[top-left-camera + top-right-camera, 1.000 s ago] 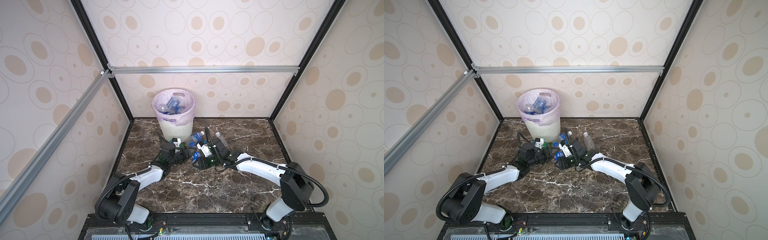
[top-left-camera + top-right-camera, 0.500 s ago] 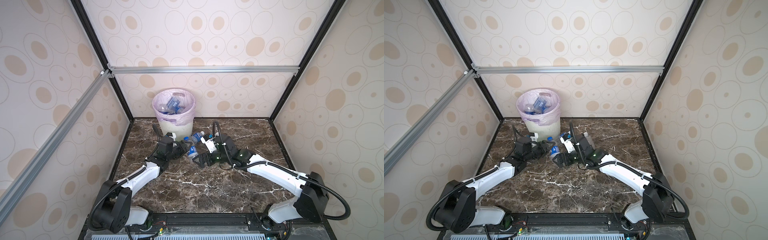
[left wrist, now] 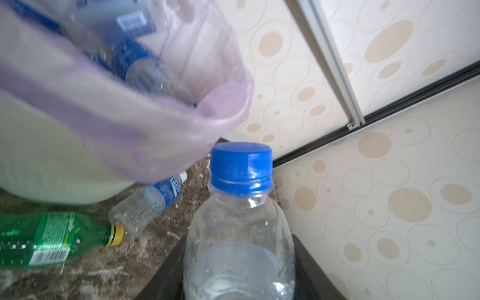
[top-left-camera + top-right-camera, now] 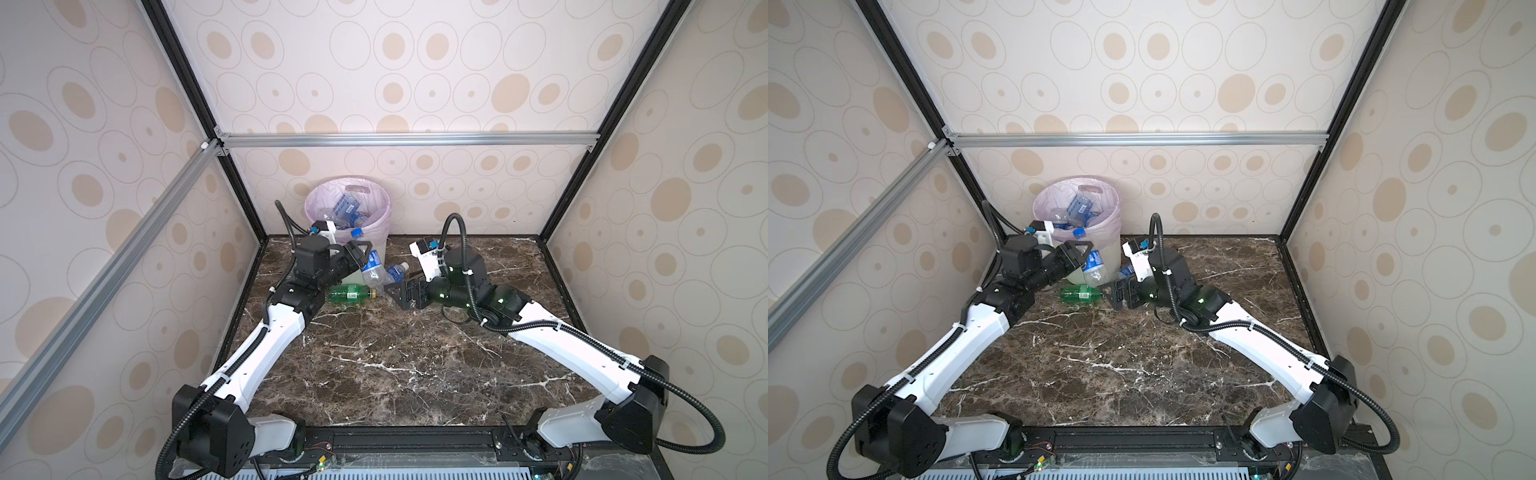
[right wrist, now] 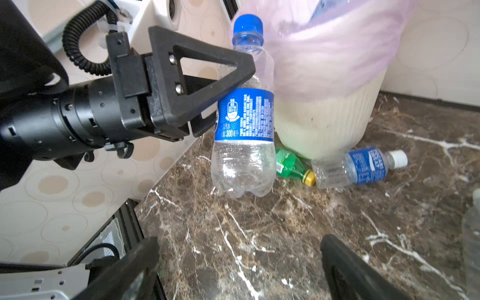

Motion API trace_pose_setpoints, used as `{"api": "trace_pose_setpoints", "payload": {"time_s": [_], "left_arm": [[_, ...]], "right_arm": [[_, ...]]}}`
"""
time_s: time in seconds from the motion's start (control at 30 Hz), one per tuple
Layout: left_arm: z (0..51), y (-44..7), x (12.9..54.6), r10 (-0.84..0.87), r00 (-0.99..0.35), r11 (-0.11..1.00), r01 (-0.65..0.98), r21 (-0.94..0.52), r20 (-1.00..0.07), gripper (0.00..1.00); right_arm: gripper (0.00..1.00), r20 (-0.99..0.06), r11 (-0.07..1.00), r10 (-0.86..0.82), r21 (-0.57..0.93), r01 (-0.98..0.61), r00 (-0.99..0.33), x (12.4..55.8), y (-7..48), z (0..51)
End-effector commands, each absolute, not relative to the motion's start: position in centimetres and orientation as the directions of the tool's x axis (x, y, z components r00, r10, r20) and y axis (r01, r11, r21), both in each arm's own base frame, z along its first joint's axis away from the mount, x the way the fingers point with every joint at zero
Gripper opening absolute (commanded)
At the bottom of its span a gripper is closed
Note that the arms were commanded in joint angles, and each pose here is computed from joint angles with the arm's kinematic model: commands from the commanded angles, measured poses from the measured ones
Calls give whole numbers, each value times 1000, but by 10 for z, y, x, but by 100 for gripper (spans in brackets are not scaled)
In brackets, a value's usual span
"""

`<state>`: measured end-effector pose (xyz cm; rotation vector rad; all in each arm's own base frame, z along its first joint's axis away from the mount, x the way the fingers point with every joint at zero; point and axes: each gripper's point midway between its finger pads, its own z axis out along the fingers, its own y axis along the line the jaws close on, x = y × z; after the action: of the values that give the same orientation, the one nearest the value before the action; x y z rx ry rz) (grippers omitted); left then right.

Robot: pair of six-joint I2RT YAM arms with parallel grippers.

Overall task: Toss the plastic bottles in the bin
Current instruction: 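Close left gripper on the Pepsi bottle while right gripper opens, then carry the Pepsi bottle over the bin with left gripper and release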

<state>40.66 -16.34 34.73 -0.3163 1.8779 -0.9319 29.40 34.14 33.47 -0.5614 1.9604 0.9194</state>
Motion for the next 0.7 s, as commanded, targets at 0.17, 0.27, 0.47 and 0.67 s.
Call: {"api": "trace_pose_setpoints", "payload": {"time_s": [0.17, 0.27, 0.47, 0.67], "left_arm": [[460, -126, 426, -555, -237, 758, 251, -602, -797, 54], [487, -118, 426, -563, -168, 764, 268, -587, -809, 54], [520, -105, 426, -576, -52, 775, 283, -566, -816, 54], [463, -99, 499, -580, -213, 773, 158, -614, -786, 60]], "right_arm": [[100, -895, 615, 13, 358, -703, -445, 301, 348, 370], [100, -900, 619, 15, 351, -702, -436, 301, 347, 373], [100, -899, 636, -1, 337, -694, -438, 306, 345, 366], [100, -887, 630, -9, 353, -692, -461, 310, 352, 356]]}}
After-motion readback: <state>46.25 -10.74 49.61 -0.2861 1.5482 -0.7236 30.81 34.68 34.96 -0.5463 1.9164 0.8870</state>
